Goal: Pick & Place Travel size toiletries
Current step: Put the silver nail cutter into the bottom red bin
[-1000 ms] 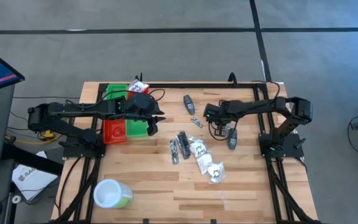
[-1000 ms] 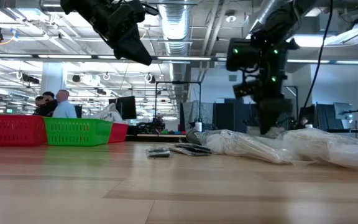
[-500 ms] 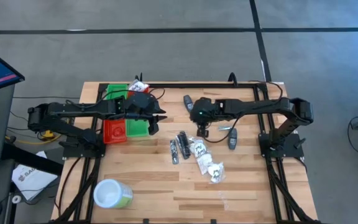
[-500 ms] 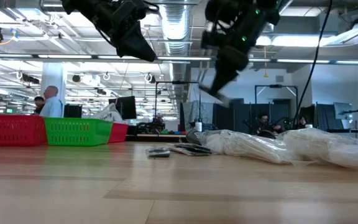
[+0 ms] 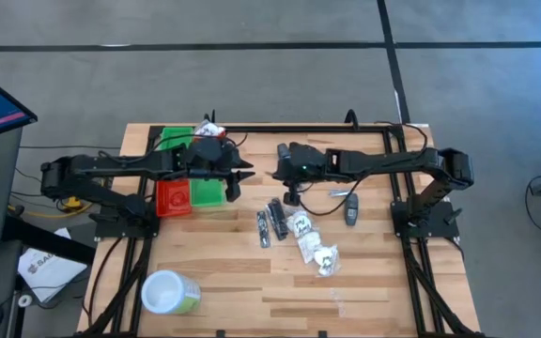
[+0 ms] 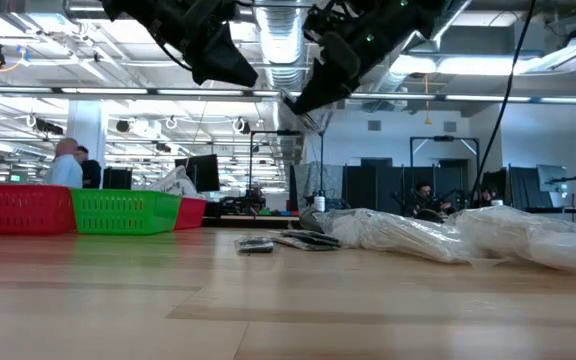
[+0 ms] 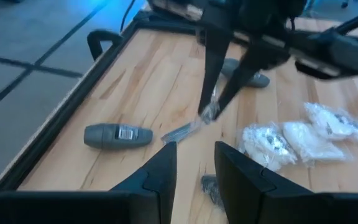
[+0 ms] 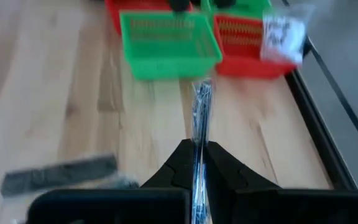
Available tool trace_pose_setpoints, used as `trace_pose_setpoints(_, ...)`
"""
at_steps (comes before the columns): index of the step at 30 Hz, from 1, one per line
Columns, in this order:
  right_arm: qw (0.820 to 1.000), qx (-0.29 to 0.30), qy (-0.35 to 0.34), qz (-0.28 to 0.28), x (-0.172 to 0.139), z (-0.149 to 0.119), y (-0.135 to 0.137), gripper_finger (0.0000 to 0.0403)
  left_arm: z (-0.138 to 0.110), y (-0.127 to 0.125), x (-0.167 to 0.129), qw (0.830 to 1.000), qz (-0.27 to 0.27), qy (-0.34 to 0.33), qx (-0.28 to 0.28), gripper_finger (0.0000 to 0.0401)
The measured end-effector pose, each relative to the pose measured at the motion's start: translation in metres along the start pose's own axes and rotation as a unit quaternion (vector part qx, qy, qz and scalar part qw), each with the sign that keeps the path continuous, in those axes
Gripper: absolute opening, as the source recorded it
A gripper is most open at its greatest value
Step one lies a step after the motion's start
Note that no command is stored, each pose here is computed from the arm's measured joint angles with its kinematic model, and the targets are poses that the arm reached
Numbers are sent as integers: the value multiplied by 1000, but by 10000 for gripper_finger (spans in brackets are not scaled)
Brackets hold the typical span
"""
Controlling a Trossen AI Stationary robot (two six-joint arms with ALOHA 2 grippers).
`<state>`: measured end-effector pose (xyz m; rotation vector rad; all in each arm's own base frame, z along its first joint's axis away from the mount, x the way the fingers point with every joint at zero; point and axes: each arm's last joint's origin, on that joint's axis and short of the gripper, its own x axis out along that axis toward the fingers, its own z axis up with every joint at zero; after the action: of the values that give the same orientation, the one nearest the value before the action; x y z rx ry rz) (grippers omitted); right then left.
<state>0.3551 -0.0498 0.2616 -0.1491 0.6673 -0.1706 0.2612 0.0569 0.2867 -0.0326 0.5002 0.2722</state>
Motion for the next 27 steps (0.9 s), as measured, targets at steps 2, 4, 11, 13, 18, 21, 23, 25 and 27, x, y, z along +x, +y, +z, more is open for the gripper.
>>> trace_pose_setpoints(2, 1000, -3, -19, 10, 0, 3, 0, 9, 2, 0, -3, 1000, -5, -7, 7, 102)
trace_pose_setpoints(4, 999, -6, -33, 10, -1, 6, -1, 9, 4, 0, -9, 1000, -9, -18, 9, 102)
trace_pose_setpoints(11, 997, -3, -81, 7, -10, 16, -11, 9, 11, 1, -23, 999, -8, -48, 9, 102)
trace_pose_setpoints(13, 994, -6, -107, 21, -11, 21, -12, 9, 11, 1, -25, 999, -8, -47, 9, 102)
trace_pose_setpoints(18, 991, -8, -132, 34, -12, 24, -11, 9, 11, 1, -25, 999, -8, -49, 9, 102)
trace_pose_setpoints(21, 989, -10, -142, 44, -12, 26, -9, 9, 12, 1, -25, 999, -8, -50, 9, 102)
trace_pose_setpoints(23, 987, -15, -156, 44, -13, 29, -8, 9, 12, 1, -25, 998, -8, -54, 9, 102)
trace_pose_setpoints(25, 986, -17, -162, 46, -13, 30, -7, 9, 13, 1, -25, 998, -8, -59, 8, 102)
trace_pose_setpoints(27, 985, -17, -164, 47, -13, 31, -7, 9, 14, 1, -25, 998, -15, -63, 9, 102)
